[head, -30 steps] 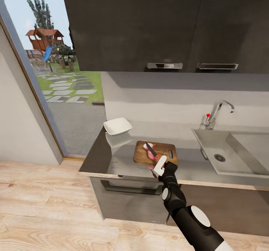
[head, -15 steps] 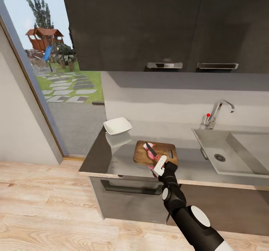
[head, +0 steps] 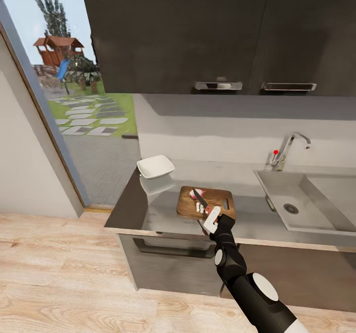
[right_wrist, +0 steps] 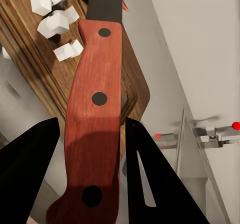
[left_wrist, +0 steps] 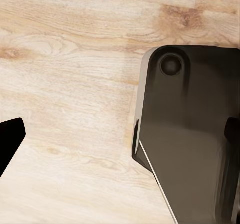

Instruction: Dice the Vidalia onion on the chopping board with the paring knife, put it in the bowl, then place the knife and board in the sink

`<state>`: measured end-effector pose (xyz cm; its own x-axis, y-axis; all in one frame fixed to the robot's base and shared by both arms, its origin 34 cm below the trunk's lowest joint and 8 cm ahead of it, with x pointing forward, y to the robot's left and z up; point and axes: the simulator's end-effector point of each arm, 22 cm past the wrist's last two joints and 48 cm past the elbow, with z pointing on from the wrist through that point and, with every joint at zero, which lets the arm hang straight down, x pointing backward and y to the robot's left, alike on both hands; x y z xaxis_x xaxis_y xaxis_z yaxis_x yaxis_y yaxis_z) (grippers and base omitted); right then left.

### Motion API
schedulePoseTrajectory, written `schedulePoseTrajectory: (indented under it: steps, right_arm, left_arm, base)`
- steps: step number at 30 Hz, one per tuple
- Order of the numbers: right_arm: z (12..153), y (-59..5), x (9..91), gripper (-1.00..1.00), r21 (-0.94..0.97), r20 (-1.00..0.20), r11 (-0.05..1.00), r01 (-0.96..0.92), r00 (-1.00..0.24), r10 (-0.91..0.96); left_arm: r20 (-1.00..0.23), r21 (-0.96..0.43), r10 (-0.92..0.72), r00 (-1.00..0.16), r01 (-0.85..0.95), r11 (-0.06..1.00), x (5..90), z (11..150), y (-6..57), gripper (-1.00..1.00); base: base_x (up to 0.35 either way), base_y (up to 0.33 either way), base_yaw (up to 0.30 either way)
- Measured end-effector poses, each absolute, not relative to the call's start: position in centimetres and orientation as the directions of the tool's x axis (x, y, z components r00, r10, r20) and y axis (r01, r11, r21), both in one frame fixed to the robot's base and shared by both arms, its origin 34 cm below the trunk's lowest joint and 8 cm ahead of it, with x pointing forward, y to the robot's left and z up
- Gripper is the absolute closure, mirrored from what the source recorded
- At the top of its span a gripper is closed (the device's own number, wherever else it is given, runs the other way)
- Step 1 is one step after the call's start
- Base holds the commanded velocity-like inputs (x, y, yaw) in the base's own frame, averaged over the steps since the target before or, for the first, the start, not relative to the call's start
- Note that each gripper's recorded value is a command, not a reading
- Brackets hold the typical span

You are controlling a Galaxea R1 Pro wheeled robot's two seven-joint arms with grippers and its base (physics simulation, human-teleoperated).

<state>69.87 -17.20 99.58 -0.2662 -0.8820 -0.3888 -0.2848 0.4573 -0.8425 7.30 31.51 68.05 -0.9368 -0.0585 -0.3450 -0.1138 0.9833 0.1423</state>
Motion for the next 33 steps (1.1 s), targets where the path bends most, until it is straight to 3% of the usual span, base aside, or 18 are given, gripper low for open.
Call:
schedulePoseTrajectory:
  steps: [33]
  right_arm:
    - [98.4, -17.0, 69.8, 1.0, -0.835, -0.385, 0.459, -0.302, -0.274, -0.881]
  left_arm:
    - [-0.325, 0.145, -0.058, -0.944, -0.111, 0.983, 6.6, 68.1, 31.5, -1.0]
  base:
    - [0.022, 0.0, 0.0]
